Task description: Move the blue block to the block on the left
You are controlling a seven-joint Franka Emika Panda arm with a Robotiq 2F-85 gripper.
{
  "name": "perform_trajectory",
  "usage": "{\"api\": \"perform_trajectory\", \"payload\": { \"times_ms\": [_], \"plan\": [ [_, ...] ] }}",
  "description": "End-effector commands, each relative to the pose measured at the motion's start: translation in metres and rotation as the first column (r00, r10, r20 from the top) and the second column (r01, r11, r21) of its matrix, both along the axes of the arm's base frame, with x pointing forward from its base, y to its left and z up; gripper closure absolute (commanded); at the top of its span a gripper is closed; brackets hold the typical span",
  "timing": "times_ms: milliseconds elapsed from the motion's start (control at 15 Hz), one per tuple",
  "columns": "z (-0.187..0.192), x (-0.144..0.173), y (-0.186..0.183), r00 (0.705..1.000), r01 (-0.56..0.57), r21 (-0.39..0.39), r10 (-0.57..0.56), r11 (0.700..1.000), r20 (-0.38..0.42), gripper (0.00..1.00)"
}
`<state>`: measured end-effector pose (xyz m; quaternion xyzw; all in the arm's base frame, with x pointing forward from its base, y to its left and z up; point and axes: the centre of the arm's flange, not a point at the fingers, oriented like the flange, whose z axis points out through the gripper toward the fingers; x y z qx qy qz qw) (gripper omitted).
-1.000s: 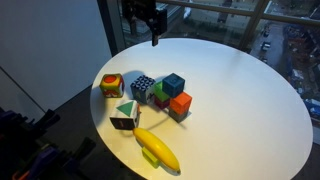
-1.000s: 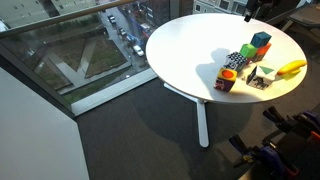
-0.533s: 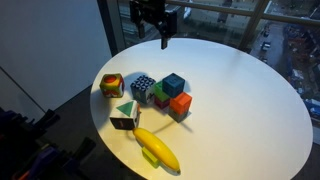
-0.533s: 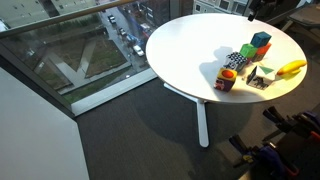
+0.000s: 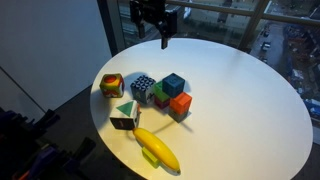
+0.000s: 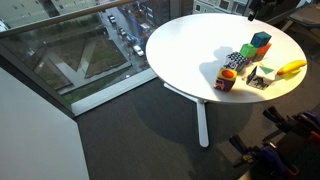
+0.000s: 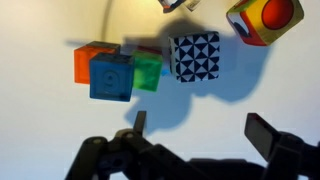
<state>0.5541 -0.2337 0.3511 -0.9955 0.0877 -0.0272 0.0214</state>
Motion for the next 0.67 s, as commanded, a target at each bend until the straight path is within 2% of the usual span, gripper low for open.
{"api": "perform_trajectory", "payload": {
  "times_ms": [0,600],
  "plan": [
    [0.000,0.000,0.000,1.000,0.000,0.000,0.000,1.000,0.000,0.00],
    [-0.009,0.000,-0.037,0.997,0.064,-0.038,-0.062,0.997,0.045,0.00]
  ]
}}
